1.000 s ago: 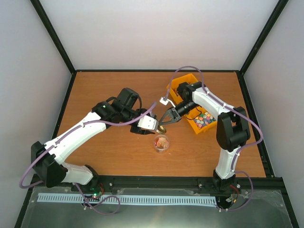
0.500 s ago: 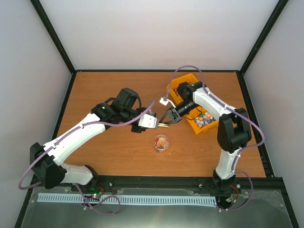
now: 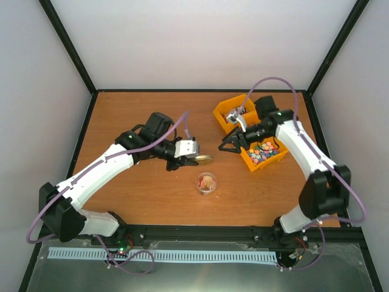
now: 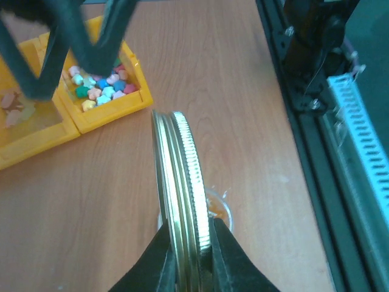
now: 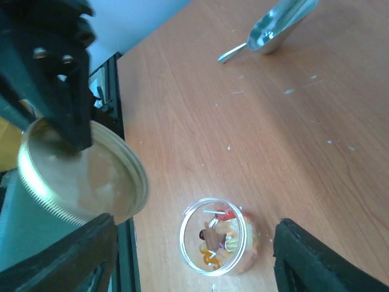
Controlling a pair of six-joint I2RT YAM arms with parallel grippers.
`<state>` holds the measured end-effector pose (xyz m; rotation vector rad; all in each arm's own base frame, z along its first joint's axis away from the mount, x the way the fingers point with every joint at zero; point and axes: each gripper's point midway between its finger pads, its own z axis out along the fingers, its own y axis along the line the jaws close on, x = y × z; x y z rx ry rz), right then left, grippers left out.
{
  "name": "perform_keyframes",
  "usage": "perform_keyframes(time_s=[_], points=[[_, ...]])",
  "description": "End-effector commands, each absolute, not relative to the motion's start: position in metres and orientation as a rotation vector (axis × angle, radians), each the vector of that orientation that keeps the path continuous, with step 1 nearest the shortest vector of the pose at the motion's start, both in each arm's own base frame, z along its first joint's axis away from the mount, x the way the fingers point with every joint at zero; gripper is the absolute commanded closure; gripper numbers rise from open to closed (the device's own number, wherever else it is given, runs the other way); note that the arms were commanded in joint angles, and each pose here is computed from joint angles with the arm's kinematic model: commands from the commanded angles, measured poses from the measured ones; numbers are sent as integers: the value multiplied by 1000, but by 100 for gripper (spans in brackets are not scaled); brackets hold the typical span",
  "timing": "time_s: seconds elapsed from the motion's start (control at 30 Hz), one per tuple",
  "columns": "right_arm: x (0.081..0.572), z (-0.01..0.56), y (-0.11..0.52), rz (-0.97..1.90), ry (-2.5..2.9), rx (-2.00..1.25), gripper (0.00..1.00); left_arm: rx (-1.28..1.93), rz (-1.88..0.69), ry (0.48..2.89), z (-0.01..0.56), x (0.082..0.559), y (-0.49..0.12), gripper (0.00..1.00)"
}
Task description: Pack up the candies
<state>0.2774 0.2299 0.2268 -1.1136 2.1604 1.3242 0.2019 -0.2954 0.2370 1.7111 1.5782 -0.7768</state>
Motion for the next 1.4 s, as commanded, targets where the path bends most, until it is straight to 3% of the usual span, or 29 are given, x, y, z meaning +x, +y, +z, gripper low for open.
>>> perform_keyframes(time_s=[0.0,0.2,0.4,0.8,1.07,1.1,1.37], points=[[268,259,221,1105,1935,-1197,27,1592,-1078,1669,259,194,-297,98],[234,273,225,1156,1837,-1268,24,1535,-1297,1708,264,188,-302,97],[212,261,241,1122,1866,-1356,32,1516,-1375,1723,261,185,-305,97],[193,251,260,1085,1877,-1449,75,1514,-1390,1749,248,184,-304,96],[191,238,260,1149,1964,-1438,95,1491,-1330,1781,240,195,-302,93],[191,238,260,1178,1975,-1431,97,1484,-1308,1792,238,198,-302,91],[210,222,250,1456,2109,-1228,97,1348,-1152,1846,237,228,-288,43]])
